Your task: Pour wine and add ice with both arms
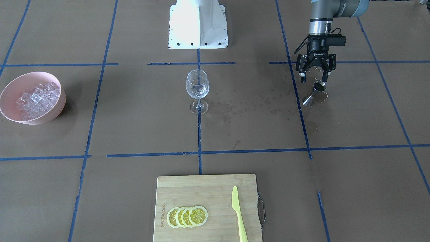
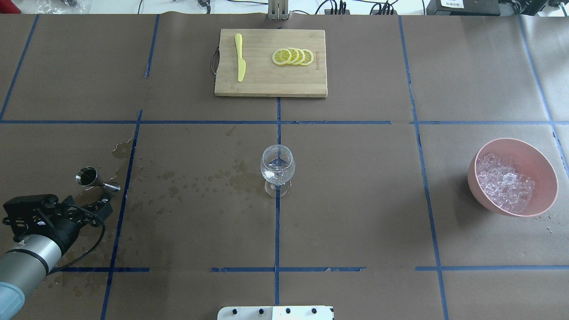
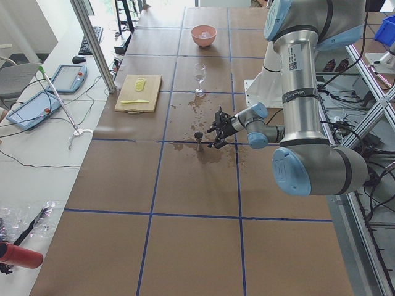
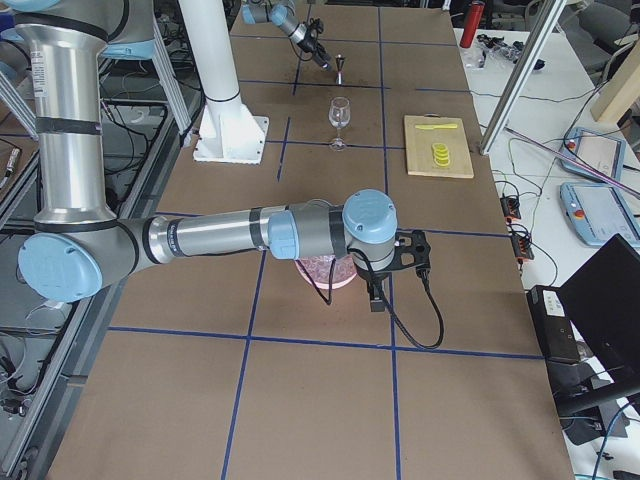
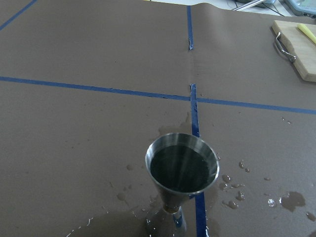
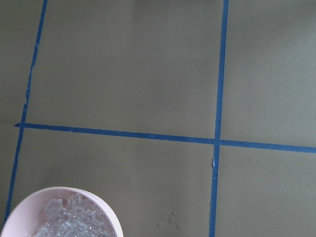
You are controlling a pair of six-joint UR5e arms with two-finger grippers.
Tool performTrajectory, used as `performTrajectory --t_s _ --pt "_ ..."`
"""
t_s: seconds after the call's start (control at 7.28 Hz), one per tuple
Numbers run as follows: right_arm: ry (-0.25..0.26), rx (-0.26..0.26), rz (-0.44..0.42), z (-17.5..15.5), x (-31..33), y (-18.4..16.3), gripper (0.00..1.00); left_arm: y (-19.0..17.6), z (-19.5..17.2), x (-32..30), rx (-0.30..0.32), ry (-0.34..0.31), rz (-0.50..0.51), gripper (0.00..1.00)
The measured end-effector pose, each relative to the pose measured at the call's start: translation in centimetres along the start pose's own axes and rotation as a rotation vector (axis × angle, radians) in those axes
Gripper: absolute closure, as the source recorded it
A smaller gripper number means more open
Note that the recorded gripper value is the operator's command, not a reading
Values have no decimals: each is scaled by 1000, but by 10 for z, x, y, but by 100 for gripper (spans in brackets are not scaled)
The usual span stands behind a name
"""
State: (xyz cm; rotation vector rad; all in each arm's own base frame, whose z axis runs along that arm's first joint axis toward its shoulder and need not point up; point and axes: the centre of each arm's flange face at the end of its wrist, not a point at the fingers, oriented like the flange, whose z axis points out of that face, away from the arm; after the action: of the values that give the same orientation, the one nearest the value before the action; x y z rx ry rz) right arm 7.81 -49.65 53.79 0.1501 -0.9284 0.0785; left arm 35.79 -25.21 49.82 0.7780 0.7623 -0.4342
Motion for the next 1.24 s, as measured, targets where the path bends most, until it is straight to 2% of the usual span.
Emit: performTrajectory --t_s 0.14,0.41,0.82,1.24 --pt "-9 -8 91 5 -31 -7 0 2 6 -2 45 -8 2 7" --pt "-15 -21 172 12 -78 -7 0 7 17 0 125 -16 4 9" --pt "13 -17 185 20 -118 -2 0 22 41 9 215 -29 19 13" --pt "29 -21 196 29 -147 5 0 26 47 7 284 -37 37 15"
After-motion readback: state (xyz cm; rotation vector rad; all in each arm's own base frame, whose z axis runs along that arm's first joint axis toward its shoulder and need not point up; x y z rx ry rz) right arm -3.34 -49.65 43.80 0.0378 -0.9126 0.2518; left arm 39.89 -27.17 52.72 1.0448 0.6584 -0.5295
